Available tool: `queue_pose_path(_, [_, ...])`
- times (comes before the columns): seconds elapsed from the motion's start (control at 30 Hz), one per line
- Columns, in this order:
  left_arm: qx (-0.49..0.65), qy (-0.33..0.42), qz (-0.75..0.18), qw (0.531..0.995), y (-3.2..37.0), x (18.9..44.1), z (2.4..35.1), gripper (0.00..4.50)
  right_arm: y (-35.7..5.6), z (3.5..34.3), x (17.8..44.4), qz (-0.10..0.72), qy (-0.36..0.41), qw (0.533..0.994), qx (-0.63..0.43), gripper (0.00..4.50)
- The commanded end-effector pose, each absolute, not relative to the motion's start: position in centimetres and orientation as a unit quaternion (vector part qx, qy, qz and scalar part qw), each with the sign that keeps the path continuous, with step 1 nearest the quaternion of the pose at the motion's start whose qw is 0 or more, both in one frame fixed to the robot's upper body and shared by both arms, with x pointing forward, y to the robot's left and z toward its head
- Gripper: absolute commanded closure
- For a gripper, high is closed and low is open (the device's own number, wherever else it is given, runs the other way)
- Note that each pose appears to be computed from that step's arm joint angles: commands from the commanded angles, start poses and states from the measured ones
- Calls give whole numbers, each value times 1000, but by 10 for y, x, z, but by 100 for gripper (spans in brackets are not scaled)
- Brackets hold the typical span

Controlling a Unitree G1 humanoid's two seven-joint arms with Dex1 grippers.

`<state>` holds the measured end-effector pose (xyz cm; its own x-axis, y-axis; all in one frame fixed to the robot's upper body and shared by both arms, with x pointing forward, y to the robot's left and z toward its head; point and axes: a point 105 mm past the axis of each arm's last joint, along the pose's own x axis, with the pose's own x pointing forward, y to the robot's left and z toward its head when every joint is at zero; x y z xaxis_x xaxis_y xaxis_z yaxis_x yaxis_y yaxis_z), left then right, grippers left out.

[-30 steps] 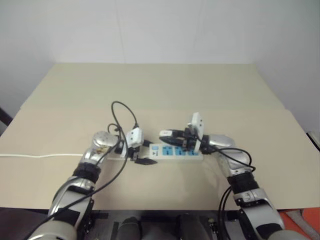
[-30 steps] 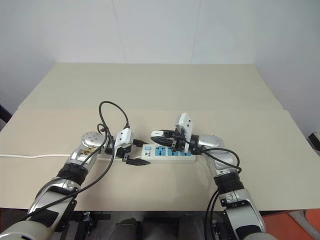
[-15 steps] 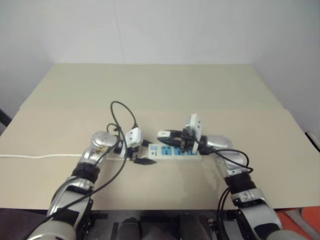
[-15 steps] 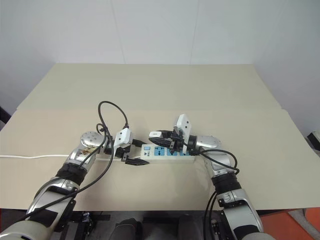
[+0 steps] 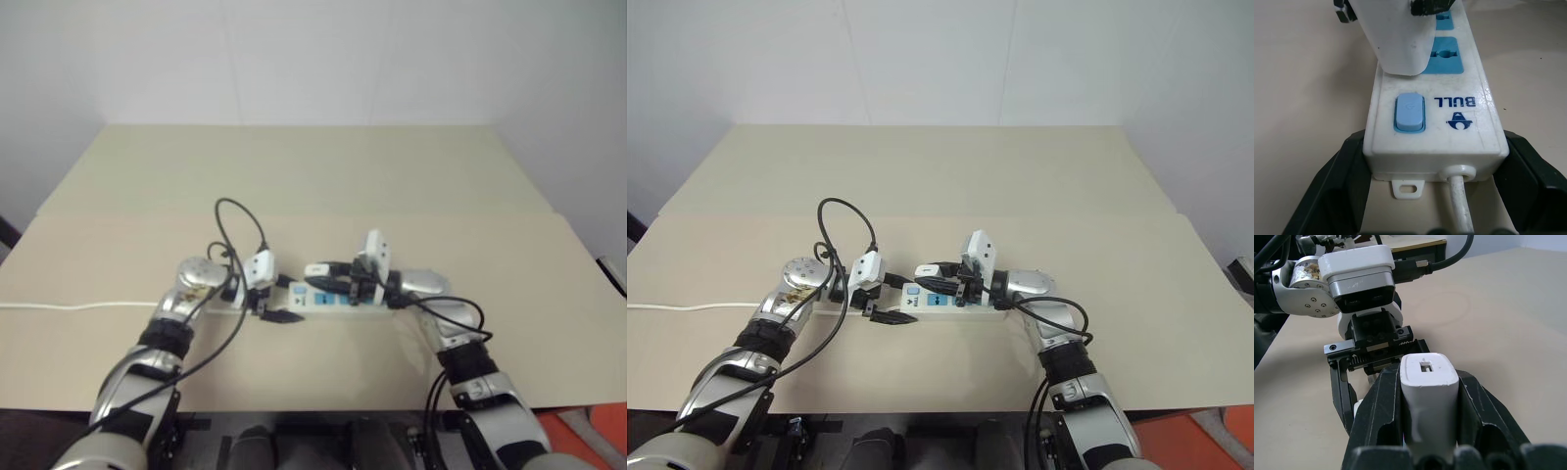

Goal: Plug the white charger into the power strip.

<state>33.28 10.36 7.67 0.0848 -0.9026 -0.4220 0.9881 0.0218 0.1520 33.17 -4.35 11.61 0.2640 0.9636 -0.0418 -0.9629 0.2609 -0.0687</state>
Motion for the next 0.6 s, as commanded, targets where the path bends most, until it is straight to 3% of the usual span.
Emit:
queue_pose_path(0.03, [217, 119, -671, 699, 108, 330, 74, 123, -40, 104, 329, 612, 16, 790, -41, 333])
queue_pose_path(0.6, [219, 128, -666, 702, 119, 327, 75, 123, -70, 95, 337, 608, 30, 790, -69, 333])
